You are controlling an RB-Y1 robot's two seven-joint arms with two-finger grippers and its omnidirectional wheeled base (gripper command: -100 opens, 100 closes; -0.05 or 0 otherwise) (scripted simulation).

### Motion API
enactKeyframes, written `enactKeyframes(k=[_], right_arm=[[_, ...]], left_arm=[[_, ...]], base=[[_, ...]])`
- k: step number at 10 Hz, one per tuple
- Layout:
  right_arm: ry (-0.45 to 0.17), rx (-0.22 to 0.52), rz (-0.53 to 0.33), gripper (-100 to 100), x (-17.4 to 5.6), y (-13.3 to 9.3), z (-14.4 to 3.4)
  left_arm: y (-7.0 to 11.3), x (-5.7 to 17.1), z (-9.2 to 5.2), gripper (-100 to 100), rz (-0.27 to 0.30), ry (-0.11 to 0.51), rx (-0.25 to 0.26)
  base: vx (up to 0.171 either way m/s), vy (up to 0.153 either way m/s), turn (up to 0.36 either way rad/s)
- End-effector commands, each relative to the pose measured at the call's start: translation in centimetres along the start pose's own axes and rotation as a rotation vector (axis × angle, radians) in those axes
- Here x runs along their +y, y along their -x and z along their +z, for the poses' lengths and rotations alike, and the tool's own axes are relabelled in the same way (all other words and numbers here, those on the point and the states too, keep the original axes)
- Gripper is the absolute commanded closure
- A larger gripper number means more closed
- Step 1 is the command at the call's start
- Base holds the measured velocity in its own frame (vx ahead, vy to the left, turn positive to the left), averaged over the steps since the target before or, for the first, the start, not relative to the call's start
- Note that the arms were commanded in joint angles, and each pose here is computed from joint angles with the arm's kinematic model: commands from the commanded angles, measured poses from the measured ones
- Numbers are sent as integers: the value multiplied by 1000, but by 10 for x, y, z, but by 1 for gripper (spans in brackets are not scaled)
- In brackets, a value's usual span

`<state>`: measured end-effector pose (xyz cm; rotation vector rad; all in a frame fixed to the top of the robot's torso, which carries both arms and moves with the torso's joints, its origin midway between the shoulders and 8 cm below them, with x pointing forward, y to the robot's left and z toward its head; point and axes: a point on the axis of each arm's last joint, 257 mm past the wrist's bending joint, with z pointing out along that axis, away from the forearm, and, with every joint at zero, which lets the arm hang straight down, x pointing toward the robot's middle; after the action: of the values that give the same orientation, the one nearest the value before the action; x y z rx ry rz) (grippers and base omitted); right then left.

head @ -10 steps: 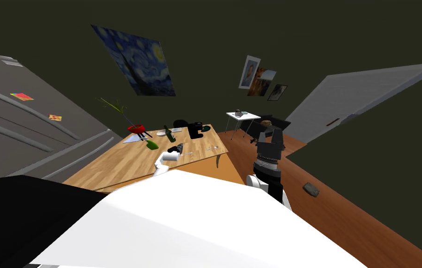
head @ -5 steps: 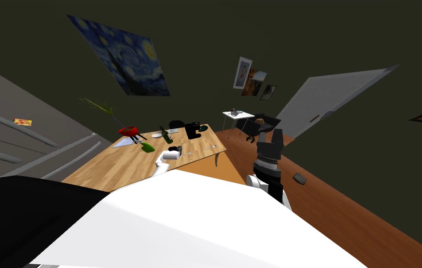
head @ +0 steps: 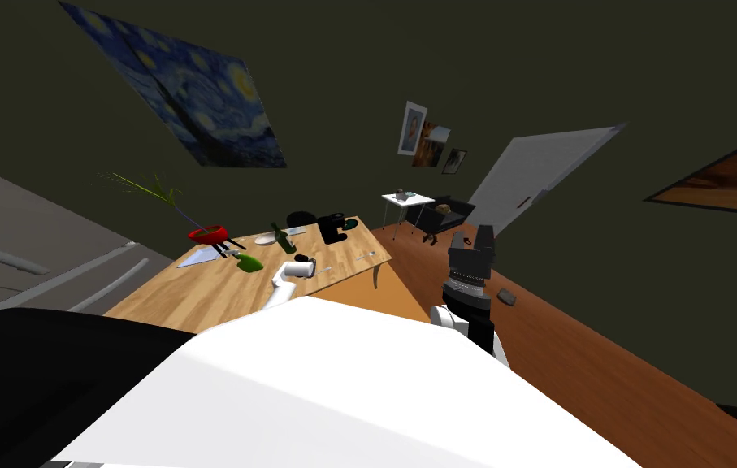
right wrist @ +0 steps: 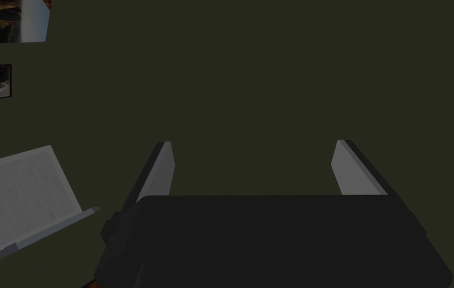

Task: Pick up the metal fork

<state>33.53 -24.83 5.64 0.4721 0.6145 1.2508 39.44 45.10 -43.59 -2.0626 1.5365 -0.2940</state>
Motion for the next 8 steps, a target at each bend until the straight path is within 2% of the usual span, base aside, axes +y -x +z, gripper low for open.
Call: enactKeyframes(k=[1,3,8], right_arm=[[0,0,0,0,0,0,0],[0,0,0,0,0,0,0],[0,0,0,0,0,0,0]], left_arm=[[3,8,4,-100,-9,38,-4],[11,24,10,-100,-40,127,-17],[21,51,11,-100,-79,267,-36]], base=[[-33,32,-90],[-43,39,-214],[-31,37,-121]])
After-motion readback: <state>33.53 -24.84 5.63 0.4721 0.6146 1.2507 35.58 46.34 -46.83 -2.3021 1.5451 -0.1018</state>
